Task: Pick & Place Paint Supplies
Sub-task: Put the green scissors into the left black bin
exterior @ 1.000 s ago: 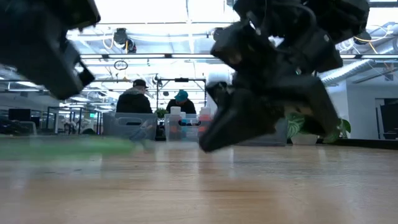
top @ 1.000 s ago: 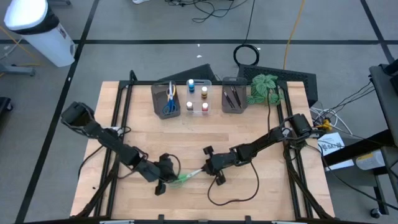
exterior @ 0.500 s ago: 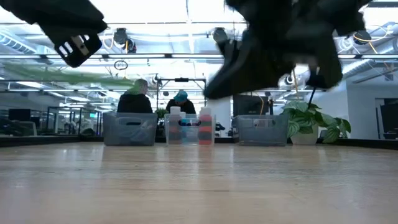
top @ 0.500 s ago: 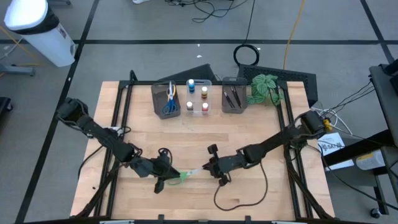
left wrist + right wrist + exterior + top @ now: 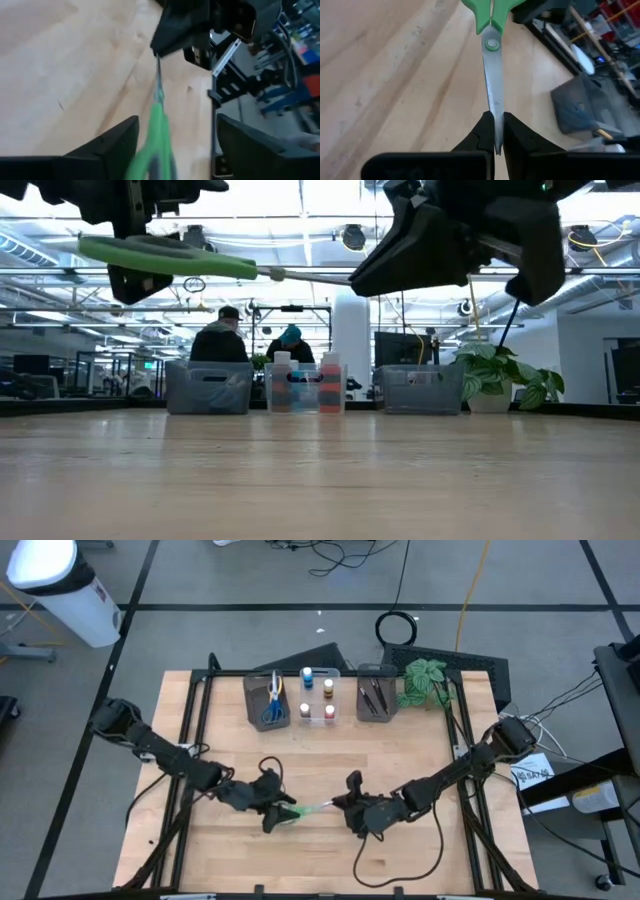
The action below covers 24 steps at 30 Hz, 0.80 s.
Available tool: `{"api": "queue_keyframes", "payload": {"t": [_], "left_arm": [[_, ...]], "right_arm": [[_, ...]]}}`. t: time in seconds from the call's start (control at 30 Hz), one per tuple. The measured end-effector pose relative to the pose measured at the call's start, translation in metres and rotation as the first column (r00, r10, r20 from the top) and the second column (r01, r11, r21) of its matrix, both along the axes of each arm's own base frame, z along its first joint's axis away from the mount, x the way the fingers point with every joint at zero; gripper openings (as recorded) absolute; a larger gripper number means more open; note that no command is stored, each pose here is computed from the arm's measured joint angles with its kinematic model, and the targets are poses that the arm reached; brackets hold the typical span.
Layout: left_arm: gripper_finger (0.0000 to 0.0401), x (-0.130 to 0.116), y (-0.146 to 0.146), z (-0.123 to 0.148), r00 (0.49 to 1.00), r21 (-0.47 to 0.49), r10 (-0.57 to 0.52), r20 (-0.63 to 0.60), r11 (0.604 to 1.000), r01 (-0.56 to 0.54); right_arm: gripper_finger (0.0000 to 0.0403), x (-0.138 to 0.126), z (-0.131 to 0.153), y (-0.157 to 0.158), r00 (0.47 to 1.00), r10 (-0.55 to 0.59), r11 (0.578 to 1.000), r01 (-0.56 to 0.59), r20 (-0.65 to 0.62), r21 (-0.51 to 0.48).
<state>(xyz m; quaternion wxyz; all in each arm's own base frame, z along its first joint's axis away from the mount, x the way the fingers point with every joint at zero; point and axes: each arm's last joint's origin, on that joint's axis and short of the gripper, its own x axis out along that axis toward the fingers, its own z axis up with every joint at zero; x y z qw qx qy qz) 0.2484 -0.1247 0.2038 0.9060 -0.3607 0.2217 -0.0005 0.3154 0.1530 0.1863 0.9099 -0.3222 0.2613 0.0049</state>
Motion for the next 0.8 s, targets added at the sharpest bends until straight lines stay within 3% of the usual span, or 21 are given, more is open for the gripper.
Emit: {"api": "queue_keyframes", "payload": {"t": [0.23,0.5,0.63,0.8], "left_arm": [[0.0317,0.0024,0.0041,-0.0007,0.998,-0.073,-0.057,-0.033,0.996,0.054],[0.0311,0.0006,0.0053,-0.0051,0.995,-0.076,-0.053,-0.086,0.996,0.046],[0.0259,0.0006,0.0051,-0.005,0.994,-0.091,-0.055,-0.09,0.995,0.047],[0.0126,0.0003,0.0072,-0.0067,0.995,-0.023,-0.038,-0.093,0.999,0.036]], "right_arm": [[0.0007,-0.0006,0.0012,-0.0015,0.997,-0.066,0.995,0.068,0.027,-0.078],[0.0007,-0.0004,0.0015,-0.0028,0.996,-0.085,0.991,0.088,0.034,-0.096],[0.0007,-0.0004,0.0015,-0.0028,0.995,-0.088,0.992,0.091,0.035,-0.09],[0.0007,0.0004,0.0029,-0.0022,0.995,-0.083,0.993,0.087,0.047,-0.084]]}}
